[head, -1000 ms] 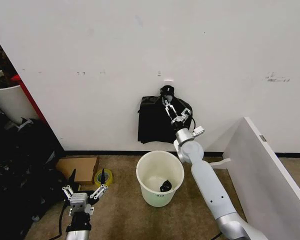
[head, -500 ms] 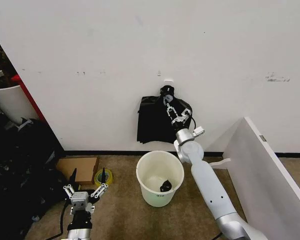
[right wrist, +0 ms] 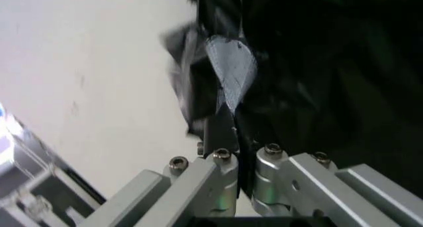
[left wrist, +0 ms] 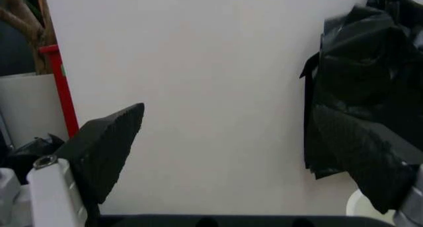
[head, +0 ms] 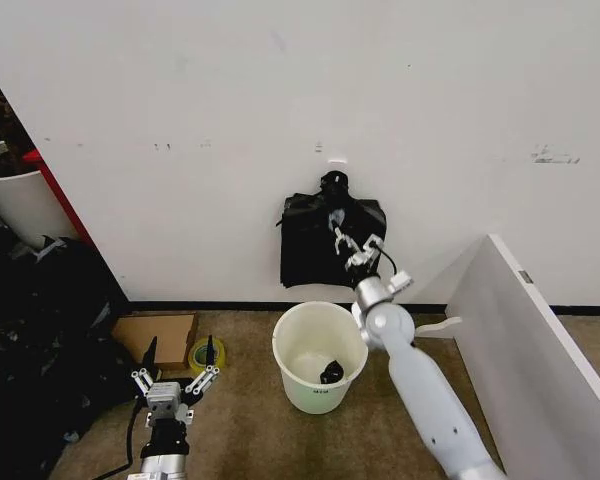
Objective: Place the garbage bag over the trash bin.
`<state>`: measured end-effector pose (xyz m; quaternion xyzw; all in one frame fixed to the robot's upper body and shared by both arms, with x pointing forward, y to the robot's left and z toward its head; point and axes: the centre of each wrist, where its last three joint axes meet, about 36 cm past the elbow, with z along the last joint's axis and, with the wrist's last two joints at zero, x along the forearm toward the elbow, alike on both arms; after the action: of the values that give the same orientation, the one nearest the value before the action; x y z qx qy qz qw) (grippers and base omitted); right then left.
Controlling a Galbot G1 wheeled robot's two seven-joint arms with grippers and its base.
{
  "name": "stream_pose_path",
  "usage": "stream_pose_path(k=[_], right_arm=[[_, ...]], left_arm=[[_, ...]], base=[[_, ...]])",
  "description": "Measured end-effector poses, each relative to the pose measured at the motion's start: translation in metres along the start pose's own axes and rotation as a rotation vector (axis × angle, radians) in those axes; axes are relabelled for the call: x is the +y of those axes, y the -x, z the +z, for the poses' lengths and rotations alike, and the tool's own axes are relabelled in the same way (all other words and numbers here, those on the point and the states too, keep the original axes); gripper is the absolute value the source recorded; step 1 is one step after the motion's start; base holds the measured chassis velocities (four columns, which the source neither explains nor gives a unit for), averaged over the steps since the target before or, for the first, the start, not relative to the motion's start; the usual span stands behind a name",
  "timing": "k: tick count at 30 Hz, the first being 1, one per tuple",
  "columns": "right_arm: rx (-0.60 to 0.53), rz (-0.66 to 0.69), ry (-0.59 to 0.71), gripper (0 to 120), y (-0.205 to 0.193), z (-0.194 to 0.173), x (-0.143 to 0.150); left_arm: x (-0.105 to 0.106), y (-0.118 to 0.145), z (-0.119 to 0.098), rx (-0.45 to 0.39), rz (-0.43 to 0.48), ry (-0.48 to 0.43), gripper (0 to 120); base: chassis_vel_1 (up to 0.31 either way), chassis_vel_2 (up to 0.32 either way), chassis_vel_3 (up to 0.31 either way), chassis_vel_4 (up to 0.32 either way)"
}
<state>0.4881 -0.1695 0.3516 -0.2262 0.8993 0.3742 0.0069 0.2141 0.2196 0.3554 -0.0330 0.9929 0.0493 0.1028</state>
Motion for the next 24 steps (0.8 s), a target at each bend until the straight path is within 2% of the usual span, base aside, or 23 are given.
stream_pose_path(k=[12,24], right_arm=[[0.065,-0.002,-0.160,0,-0.074,0.018,0.010],[0.137,-0.031,-0.373,0,-0.157,0.051,0.032]], left_arm=[[-0.001,0.004,0.003,-0.005,0.000,-0.001,100],[-0.002,0.007,0.009,-0.007,0.000,0.002,100]], base=[[0.000,0.000,0.000,0.000],[0.000,0.000,0.000,0.000]])
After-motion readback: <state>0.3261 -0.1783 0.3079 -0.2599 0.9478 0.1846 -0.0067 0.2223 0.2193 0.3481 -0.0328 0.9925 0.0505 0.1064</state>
